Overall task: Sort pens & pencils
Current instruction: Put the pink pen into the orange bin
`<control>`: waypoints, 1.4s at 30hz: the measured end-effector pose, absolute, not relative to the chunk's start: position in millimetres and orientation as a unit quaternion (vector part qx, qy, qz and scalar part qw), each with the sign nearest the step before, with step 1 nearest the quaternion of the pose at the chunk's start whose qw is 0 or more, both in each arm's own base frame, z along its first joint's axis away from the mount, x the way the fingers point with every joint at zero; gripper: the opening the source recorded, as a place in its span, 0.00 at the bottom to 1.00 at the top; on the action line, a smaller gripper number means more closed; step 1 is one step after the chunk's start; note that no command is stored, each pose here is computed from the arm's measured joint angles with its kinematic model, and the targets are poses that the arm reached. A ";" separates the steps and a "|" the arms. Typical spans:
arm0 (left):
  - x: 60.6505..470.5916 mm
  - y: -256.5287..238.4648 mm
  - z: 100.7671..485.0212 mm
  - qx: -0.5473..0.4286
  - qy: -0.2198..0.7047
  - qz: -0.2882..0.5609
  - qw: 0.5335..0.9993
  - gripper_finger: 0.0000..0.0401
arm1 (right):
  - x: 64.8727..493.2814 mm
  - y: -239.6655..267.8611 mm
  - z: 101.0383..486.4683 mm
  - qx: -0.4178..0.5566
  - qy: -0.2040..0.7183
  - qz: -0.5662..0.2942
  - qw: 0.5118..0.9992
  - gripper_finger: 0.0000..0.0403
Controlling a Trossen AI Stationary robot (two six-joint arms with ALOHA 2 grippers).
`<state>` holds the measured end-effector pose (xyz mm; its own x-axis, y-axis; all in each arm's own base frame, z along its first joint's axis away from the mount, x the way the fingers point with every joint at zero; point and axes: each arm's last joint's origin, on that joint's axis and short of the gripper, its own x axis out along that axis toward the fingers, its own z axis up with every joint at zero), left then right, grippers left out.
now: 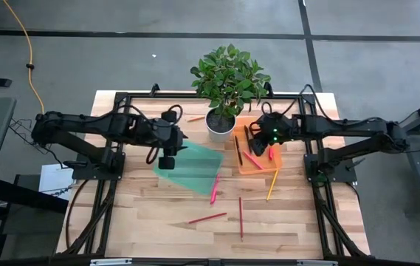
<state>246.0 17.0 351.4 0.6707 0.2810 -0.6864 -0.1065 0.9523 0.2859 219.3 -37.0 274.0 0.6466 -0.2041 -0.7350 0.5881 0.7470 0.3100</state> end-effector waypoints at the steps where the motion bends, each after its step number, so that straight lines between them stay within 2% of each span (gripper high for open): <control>1: 242.1 17.1 354.3 0.112 0.387 0.111 0.908 0.33 | 215.8 -36.6 278.1 0.272 0.342 -0.230 0.870 0.33; 10: 185.2 17.0 396.5 0.082 0.281 0.170 0.941 0.33 | 163.2 -32.3 327.2 0.282 0.192 -0.235 0.910 0.33; 17: 146.7 14.3 412.6 0.049 0.229 0.161 0.959 0.33 | 135.3 -22.2 347.2 0.290 0.127 -0.178 0.932 0.33; 22: 119.1 12.3 422.2 0.040 0.187 0.147 0.970 0.33 | 131.4 -16.8 359.1 0.304 0.076 -0.134 0.940 0.33; 27: 104.1 8.3 430.5 0.030 0.141 0.089 0.986 0.33 | 137.2 -11.2 373.8 0.323 0.014 -0.069 0.944 0.33; 34: 96.6 0.2 439.0 -0.020 0.093 -0.041 0.995 0.33 | 149.8 1.7 389.8 0.354 -0.046 0.029 0.934 0.33; 38: 98.3 -3.1 438.6 -0.047 0.098 -0.097 0.989 0.33 | 161.2 13.3 391.7 0.357 -0.052 0.069 0.930 0.33; 42: 101.6 -5.1 437.5 -0.060 0.107 -0.134 0.983 0.33 | 176.5 28.2 384.4 0.380 -0.015 0.100 0.919 0.33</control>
